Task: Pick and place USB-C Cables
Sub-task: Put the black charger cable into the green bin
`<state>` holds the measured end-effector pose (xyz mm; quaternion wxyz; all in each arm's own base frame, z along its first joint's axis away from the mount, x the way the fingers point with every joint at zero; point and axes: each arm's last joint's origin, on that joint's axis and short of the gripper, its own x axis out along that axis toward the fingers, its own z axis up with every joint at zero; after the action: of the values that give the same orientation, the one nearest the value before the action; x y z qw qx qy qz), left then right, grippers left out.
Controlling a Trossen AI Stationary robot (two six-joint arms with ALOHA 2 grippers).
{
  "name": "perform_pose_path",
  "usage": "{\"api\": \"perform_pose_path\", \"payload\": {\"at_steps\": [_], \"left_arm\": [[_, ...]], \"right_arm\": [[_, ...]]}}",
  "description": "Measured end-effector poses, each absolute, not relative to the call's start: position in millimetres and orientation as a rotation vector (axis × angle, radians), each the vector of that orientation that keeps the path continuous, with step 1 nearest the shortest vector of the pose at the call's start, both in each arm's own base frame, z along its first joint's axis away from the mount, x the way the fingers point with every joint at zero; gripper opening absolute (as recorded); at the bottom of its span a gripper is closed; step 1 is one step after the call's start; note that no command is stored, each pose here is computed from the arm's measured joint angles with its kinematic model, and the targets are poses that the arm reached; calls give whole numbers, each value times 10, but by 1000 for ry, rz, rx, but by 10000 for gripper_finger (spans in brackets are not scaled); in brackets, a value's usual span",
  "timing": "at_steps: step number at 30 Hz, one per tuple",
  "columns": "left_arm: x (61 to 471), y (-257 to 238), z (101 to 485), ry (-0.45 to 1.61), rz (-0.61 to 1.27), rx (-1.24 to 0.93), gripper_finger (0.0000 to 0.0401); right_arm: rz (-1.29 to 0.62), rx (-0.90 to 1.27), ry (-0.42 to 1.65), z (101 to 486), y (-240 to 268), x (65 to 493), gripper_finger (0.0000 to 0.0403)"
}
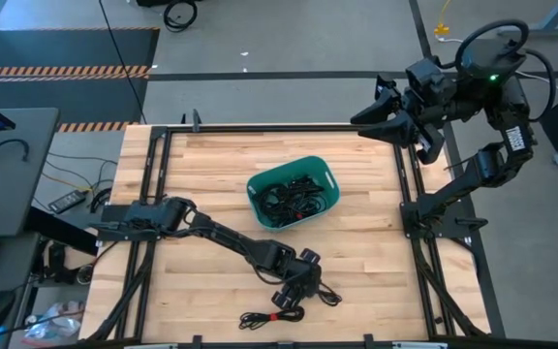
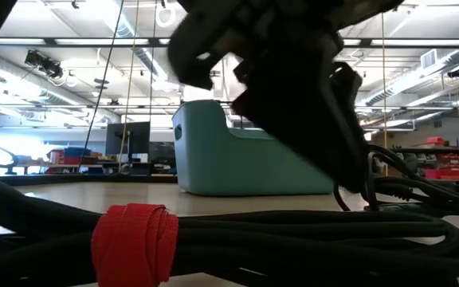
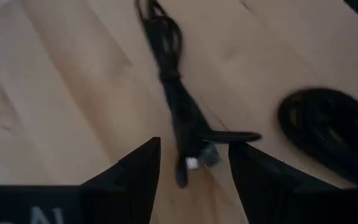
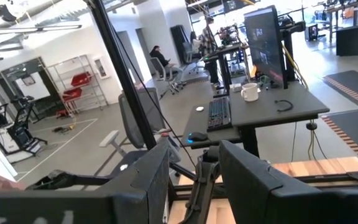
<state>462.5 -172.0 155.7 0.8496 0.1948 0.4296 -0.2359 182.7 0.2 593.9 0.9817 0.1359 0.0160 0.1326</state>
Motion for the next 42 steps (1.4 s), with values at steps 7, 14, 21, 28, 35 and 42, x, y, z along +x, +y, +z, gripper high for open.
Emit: {"api": "perform_pose_path", "payload": {"at_steps": [7,14,21,28,35,42], "left_arm": [[4683,-1708,1609,867,-417,362,139],[4671,-1748,1612,869,-408,325,15],[4646,-1717,1786,849,-374,292,10],[4496,-1578,2570,682,-311,257,10],[4229,-1176,3320,567,-132,175,10],[4067,-473,3450,715,66,156,10]], "right_arm": [[266,258,37,5932,2,1827,146],[266,258,40,5929,2,1827,146],[264,261,52,5917,2,1827,146],[264,261,53,5917,3,1825,146],[264,261,53,5917,3,1825,146],[264,261,52,5917,3,1825,146]]}}
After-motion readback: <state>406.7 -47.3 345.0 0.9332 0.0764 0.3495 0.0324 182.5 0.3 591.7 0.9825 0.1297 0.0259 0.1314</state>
